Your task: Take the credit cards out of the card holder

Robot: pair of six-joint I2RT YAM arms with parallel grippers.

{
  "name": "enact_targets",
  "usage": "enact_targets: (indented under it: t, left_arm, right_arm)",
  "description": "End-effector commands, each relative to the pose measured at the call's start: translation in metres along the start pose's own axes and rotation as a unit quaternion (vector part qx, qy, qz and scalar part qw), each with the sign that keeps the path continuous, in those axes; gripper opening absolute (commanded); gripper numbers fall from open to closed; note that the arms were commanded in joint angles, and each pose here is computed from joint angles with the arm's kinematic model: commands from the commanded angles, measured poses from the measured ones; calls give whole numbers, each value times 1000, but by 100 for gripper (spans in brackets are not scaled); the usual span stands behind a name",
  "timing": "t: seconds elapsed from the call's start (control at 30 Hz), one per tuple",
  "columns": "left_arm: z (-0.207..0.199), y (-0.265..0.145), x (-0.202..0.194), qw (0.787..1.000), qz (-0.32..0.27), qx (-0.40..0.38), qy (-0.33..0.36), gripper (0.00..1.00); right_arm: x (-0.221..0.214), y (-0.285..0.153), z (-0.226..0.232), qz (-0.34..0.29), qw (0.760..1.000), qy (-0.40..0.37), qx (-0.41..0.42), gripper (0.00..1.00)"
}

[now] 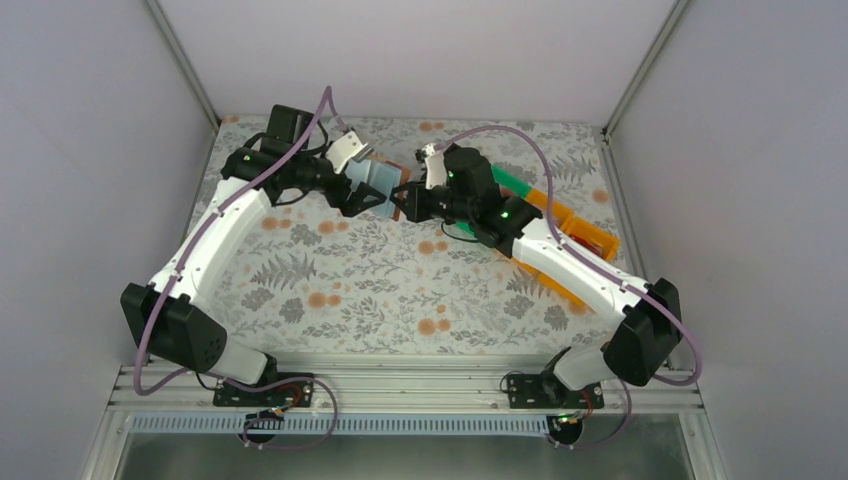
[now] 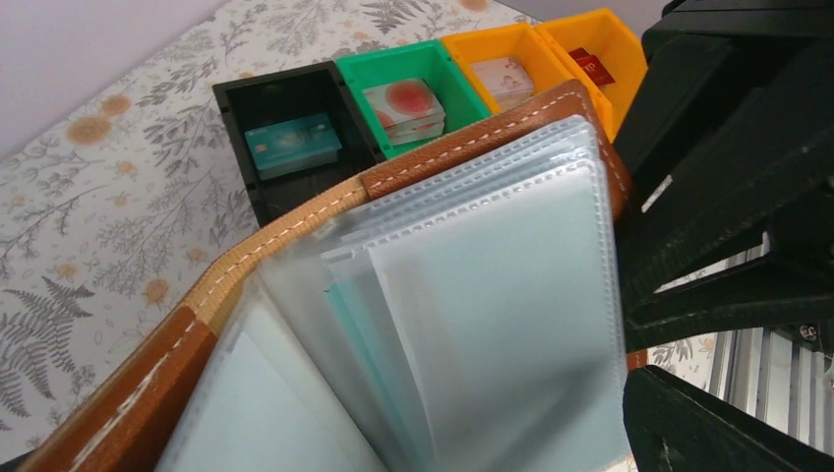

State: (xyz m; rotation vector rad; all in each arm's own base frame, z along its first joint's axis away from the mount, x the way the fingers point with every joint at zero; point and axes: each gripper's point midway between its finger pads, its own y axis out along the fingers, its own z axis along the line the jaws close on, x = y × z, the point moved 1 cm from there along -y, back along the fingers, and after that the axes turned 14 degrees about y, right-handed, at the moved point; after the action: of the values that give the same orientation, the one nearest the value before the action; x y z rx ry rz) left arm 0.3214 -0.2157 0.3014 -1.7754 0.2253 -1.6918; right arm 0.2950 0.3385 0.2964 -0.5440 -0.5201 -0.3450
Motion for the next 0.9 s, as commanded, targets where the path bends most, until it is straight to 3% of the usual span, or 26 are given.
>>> enact_targets:
  t: [0.0, 0.47, 0.67, 0.87]
  left_arm:
    - [5, 5, 1, 1000, 0, 6, -4, 100]
    - [5, 14, -7, 1000, 5, -9, -17, 99]
    - [-2, 16, -7, 999, -3, -31, -16, 66]
    - [-1, 12, -11, 1000, 1, -28, -14, 51]
  right_arm:
    - [9, -9, 38, -12, 998, -32, 51, 4]
    - [-5, -15, 74, 25, 988, -71, 134, 4]
    - [-5, -31, 89, 20, 981, -96, 166, 4]
    - [-1, -56, 97, -5, 977, -116, 178, 4]
